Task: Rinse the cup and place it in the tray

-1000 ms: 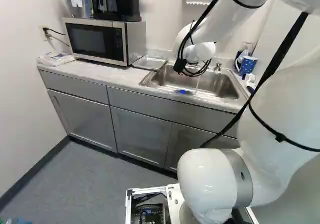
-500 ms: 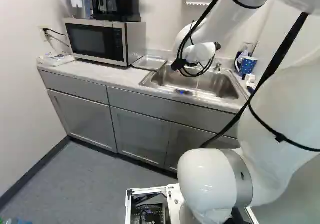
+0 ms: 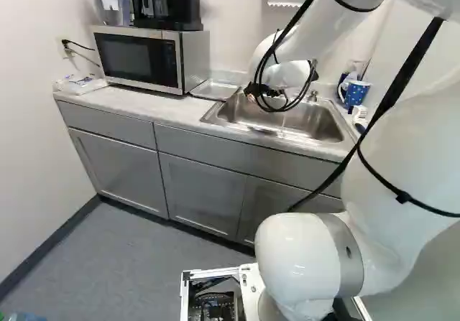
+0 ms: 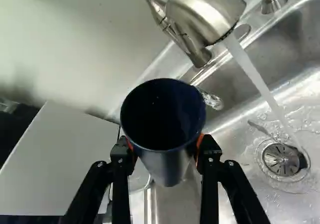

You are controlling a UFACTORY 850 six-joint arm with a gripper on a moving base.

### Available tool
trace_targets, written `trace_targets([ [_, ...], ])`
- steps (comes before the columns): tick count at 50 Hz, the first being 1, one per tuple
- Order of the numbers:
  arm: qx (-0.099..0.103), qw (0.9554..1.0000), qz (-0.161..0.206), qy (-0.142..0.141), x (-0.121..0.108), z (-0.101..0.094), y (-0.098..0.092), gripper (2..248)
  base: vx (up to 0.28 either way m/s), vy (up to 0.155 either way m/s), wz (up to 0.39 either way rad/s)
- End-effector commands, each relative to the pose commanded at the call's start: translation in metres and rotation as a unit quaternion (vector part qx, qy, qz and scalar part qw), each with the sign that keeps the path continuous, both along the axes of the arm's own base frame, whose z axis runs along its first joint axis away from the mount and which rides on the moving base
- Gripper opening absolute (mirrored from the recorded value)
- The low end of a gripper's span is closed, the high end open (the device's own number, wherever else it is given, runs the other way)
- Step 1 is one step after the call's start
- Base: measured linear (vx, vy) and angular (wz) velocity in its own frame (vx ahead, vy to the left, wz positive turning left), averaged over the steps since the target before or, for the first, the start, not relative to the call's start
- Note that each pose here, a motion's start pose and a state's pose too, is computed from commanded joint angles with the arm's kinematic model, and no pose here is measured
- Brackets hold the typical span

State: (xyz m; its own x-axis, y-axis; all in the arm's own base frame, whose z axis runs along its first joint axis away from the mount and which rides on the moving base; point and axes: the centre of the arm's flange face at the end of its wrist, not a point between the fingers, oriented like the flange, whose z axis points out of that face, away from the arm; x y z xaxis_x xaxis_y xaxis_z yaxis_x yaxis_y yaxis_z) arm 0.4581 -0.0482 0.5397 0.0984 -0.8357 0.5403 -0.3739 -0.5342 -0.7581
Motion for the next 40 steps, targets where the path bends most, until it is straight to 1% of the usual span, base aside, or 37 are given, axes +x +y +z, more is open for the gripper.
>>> trace_targets([
  [10,0.049,0.9986,-0.019,-0.007,0.0000,0.0000,0.0000,126,0.000,0.000,0.000],
  [20,0.097,0.9945,-0.038,-0.013,0.0000,0.0000,0.0000,126,0.000,0.000,0.000],
  [30,0.145,0.9876,-0.057,-0.020,0.0000,0.0000,0.0000,126,0.000,0.000,0.000],
  [40,0.192,0.9780,-0.076,-0.027,0.0000,0.0000,0.0000,126,0.000,0.000,0.000],
])
